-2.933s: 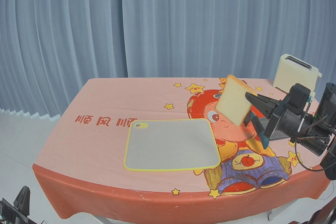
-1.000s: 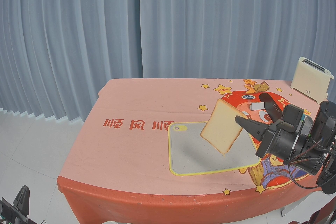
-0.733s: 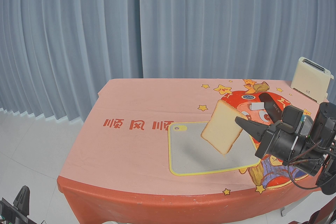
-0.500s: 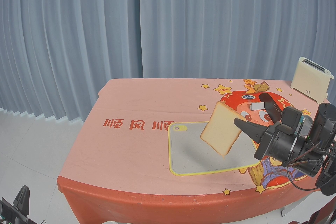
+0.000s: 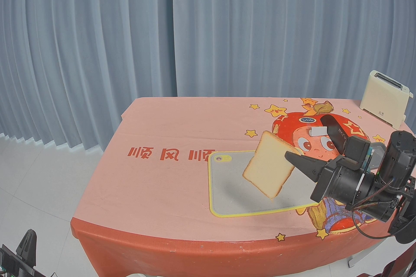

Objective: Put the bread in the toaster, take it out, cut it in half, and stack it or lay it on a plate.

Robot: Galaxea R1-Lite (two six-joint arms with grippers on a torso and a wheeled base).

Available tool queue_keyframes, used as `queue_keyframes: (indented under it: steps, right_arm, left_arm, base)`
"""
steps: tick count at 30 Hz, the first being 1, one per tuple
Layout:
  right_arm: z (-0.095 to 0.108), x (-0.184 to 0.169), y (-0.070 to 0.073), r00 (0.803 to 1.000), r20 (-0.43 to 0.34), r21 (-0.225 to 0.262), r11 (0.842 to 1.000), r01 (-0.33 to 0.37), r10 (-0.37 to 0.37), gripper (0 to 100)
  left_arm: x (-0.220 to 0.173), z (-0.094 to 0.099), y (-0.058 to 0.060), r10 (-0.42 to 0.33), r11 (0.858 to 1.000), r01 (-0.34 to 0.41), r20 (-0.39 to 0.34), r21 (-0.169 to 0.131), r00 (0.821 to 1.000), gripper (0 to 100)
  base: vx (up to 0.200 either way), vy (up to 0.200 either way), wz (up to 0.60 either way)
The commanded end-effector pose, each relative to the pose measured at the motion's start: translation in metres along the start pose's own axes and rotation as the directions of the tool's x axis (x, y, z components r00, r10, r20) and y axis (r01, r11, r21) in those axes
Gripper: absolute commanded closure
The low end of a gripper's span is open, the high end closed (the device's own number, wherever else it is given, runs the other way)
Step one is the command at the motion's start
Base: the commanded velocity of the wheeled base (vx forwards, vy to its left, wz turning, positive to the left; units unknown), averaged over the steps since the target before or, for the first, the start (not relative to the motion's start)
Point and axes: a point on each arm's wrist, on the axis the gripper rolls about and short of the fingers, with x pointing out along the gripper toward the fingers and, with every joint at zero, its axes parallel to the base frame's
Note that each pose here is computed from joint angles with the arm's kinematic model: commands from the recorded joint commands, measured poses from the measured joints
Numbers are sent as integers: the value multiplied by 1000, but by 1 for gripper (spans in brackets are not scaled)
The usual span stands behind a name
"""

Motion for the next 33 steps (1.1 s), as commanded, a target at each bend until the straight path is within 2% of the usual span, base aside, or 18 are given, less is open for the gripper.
queue_keyframes:
  steps: [1, 3, 11, 20, 27, 31, 33]
  right_arm:
    - [0, 1, 0, 1000, 2, 14, 1000, 1, -1, 100]
    - [2, 2, 1, 1000, 10, 42, 999, -3, 3, 100]
    - [8, 5, 3, 999, 40, 91, 996, 1, -4, 100]
    - [-2, 18, -1, 999, 0, 97, 994, 42, -42, 100]
    - [-5, 24, 0, 999, -12, 98, 994, 40, -39, 100]
    - [-12, 30, -2, 998, -44, 128, 990, 55, -50, 100]
    - [-17, 35, -6, 996, -61, 128, 989, 78, -71, 100]
  left_arm:
    - [0, -5, 0, 0, 1000, 0, -6, 0, 1000, 100]
    - [0, -5, 0, 0, 1000, 0, -8, 0, 1000, 100]
    - [1, -6, 0, 0, 1000, 0, -16, 0, 1000, 100]
    - [1, -6, 0, 0, 1000, 0, -16, 0, 1000, 100]
    - [1, -6, 0, 0, 1000, 0, -16, -2, 1000, 100]
    - [1, -6, 0, 0, 1000, 0, -16, 0, 1000, 100]
    - [1, -6, 0, 0, 1000, 0, -16, -2, 1000, 100]
  base:
    - [0, 0, 0]
    - [0, 0, 0]
    - [0, 0, 0]
    - [0, 0, 0]
    - [0, 0, 0]
    - [0, 0, 0]
    - [0, 0, 0]
